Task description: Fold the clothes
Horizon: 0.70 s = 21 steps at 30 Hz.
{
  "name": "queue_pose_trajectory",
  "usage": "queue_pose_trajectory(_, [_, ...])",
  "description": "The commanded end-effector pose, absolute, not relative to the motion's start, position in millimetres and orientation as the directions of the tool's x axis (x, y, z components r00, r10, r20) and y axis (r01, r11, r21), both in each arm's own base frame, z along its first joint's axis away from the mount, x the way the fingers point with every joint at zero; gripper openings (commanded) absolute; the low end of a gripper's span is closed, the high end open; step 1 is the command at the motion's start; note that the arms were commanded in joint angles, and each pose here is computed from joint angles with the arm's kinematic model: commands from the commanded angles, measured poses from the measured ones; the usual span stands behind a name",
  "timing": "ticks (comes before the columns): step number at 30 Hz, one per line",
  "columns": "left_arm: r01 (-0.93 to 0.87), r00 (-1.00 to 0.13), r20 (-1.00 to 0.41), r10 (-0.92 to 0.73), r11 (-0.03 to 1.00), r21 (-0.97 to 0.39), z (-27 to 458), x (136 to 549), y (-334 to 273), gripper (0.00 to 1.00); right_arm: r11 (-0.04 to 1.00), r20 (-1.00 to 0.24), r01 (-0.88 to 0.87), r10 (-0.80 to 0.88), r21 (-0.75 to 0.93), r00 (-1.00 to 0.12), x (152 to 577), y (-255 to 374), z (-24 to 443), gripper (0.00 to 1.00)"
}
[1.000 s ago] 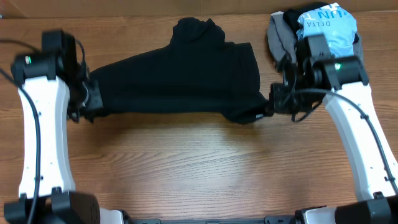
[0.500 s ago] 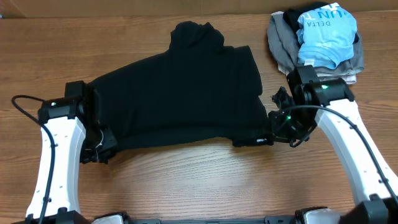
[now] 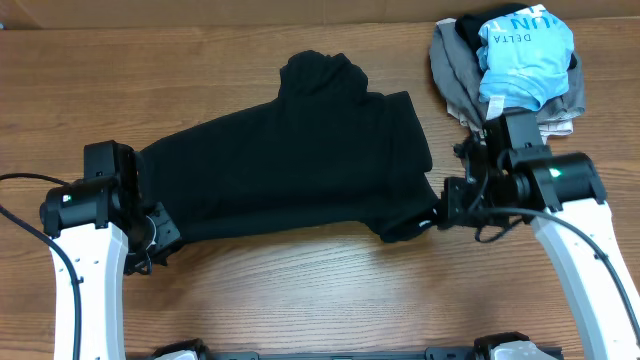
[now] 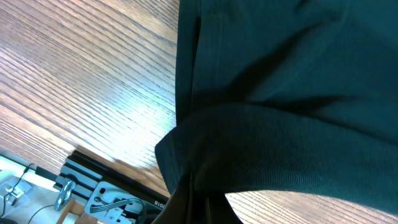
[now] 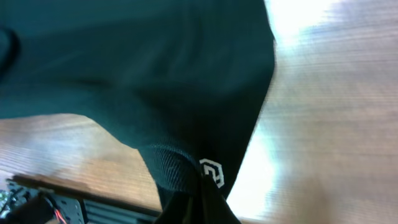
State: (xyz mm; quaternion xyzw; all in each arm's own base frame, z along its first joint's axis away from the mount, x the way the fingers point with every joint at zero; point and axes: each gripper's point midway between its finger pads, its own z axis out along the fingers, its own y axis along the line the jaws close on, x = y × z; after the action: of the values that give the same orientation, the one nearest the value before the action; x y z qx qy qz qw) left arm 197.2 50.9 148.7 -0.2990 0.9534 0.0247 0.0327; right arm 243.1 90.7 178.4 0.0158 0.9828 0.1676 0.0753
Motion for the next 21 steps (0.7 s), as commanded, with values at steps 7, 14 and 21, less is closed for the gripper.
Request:
queue_pose_trajectory(7, [-0.644,-0.763,-0.086,-0.64,0.765,0.025,106,197,54,0.04,0.904,-0.186,-0.096,-0.019,0.416,-0.982,297,116,148,0.04])
queue_pose_trajectory(14, [-0.702,-0.699,-0.171,-0.694,0.712,-0.021,84,219,62,0.04,0.897,-0.297,-0.145,-0.015,0.418,-0.955,348,124,130,0.04])
queue_pose_trajectory(21, [-0.767,-0.628,-0.249,-0.737,0.64,0.038,67,226,89,0.04,0.888,-0.424,-0.207,-0.014,0.411,-0.906,391,131,124,0.04])
